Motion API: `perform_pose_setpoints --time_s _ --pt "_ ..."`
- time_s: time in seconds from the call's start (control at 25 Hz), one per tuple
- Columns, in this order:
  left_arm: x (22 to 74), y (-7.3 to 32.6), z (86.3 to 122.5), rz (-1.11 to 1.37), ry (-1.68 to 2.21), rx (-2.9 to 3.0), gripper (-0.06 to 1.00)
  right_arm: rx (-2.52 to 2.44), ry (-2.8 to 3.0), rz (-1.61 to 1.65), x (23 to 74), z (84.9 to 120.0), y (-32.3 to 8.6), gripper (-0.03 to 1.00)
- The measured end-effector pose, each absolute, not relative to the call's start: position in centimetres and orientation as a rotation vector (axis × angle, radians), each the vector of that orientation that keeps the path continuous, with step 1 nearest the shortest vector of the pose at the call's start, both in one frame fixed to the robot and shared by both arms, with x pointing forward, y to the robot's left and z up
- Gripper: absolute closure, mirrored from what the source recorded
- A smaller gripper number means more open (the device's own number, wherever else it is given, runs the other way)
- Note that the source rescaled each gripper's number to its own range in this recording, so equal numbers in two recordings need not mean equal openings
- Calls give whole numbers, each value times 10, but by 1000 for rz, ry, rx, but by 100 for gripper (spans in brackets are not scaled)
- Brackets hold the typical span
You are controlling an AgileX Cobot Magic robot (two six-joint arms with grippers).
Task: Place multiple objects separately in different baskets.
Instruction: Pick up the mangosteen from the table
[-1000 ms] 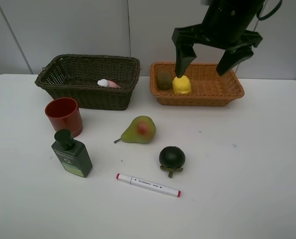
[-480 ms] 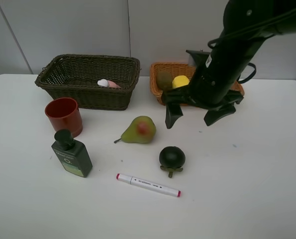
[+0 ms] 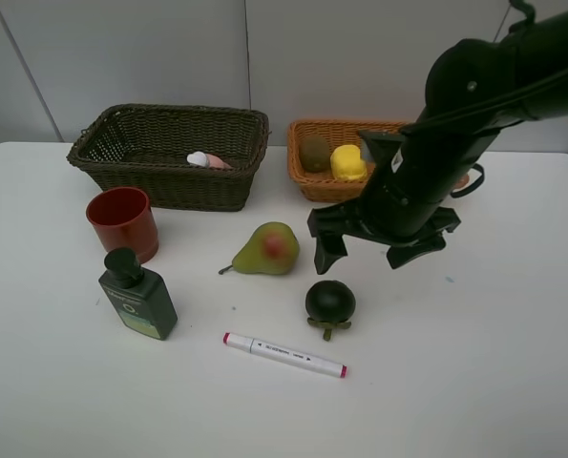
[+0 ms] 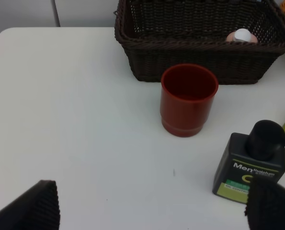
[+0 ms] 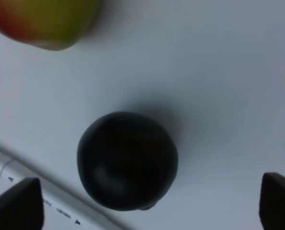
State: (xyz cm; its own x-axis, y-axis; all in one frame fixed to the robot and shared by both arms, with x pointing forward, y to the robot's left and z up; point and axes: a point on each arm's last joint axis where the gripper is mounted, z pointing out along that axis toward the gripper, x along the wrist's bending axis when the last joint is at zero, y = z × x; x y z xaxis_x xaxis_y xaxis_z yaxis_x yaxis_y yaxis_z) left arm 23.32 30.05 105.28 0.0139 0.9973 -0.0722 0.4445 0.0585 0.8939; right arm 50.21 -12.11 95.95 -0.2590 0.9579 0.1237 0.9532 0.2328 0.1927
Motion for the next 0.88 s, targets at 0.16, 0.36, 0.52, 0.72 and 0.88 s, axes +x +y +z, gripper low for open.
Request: perform_pose_setpoints --time_s 0.16,0.36,0.52,0.72,0.88 --pt "233 300 1053 882 1545 1498 -6 1864 2498 320 498 947 -109 -1" --pt "233 300 1053 882 1545 1498 -6 1858 2529 277 496 930 -101 -1" --pt "233 300 1053 882 1545 1498 -6 1867 2531 266 498 921 -98 -1" --pt "233 300 1053 882 1545 1498 -6 1866 2528 275 498 920 -97 -1" --pt "233 300 1053 882 1545 1498 -6 1866 2527 275 499 917 -97 -1"
